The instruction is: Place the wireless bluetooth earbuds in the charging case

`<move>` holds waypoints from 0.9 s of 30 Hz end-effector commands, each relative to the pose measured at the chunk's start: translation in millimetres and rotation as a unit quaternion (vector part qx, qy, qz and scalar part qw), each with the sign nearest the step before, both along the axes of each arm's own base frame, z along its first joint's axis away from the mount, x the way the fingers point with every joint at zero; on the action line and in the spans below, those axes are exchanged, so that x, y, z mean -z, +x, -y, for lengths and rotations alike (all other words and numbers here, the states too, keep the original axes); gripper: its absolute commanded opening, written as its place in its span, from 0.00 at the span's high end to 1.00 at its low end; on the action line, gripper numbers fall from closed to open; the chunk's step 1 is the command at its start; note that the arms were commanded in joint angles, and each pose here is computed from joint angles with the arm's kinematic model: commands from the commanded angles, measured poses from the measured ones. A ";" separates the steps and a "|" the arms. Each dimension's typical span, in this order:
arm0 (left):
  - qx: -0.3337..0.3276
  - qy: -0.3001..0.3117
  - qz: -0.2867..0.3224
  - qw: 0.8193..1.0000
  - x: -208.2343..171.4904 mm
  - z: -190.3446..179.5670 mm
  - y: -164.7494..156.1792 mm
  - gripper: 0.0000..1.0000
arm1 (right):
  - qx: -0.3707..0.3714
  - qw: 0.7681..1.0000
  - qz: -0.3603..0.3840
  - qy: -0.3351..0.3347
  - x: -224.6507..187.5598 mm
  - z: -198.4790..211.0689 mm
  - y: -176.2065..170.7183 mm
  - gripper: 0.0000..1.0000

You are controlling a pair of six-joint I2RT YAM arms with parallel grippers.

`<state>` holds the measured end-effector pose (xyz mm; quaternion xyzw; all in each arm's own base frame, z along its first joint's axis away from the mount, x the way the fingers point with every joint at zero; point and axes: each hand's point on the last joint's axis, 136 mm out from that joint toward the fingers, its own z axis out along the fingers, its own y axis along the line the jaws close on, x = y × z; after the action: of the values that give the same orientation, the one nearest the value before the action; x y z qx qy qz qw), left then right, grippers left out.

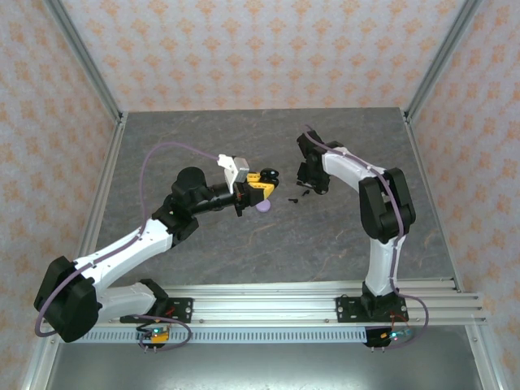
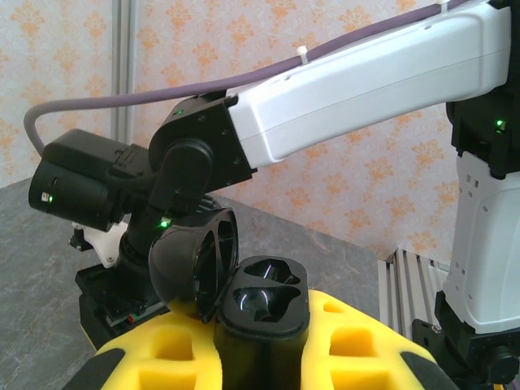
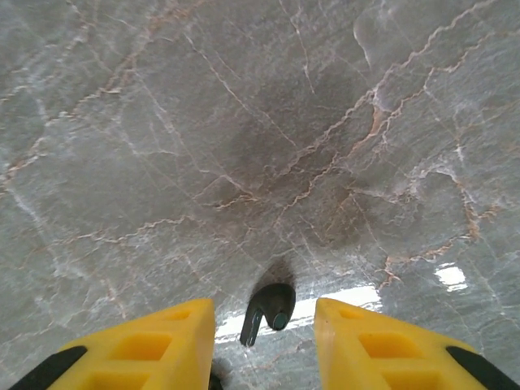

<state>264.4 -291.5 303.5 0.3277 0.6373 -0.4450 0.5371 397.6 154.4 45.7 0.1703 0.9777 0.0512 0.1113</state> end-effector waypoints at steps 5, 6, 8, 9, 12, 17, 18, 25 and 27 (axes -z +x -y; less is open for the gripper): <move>-0.003 -0.009 0.027 1.000 -13.6 -2.6 -3.9 0.85 | 0.019 1.000 -0.013 -0.008 9.0 4.8 1.1 0.64; -0.004 -0.010 0.028 1.000 -14.4 -2.9 -4.1 0.85 | 0.019 1.000 -0.015 -0.009 10.6 4.5 0.6 0.65; -0.004 -0.009 0.028 1.000 -14.4 -3.1 -4.0 0.85 | 0.020 1.000 -0.017 -0.014 13.2 5.9 0.3 0.65; -0.004 -0.009 0.028 1.000 -14.0 -3.2 -4.0 0.85 | 0.021 0.999 -0.019 -0.016 14.8 6.7 -0.1 0.65; -0.004 -0.010 0.028 1.000 -13.5 -3.2 -4.2 0.85 | 0.023 0.999 -0.022 -0.019 18.3 7.9 0.0 0.65; -0.005 -0.009 0.026 1.000 -13.0 -3.2 -3.8 0.85 | 0.021 0.999 -0.030 -0.014 24.6 4.9 -0.8 0.67; -0.005 -0.008 0.026 1.000 -12.2 -3.4 -3.9 0.85 | 0.021 0.999 -0.030 -0.015 25.4 5.3 -0.7 0.67; -0.007 -0.007 0.025 1.000 -12.2 -4.0 -3.6 0.85 | 0.017 0.999 -0.037 -0.012 30.6 2.2 -1.7 0.71; -0.008 -0.007 0.025 1.000 -12.3 -4.2 -3.7 0.85 | 0.013 0.999 -0.039 -0.014 31.0 2.1 -1.4 0.74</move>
<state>264.9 -291.2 303.7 0.3266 0.6376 -0.4442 0.5380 393.2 151.1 21.4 0.1817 0.9793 0.0344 0.0828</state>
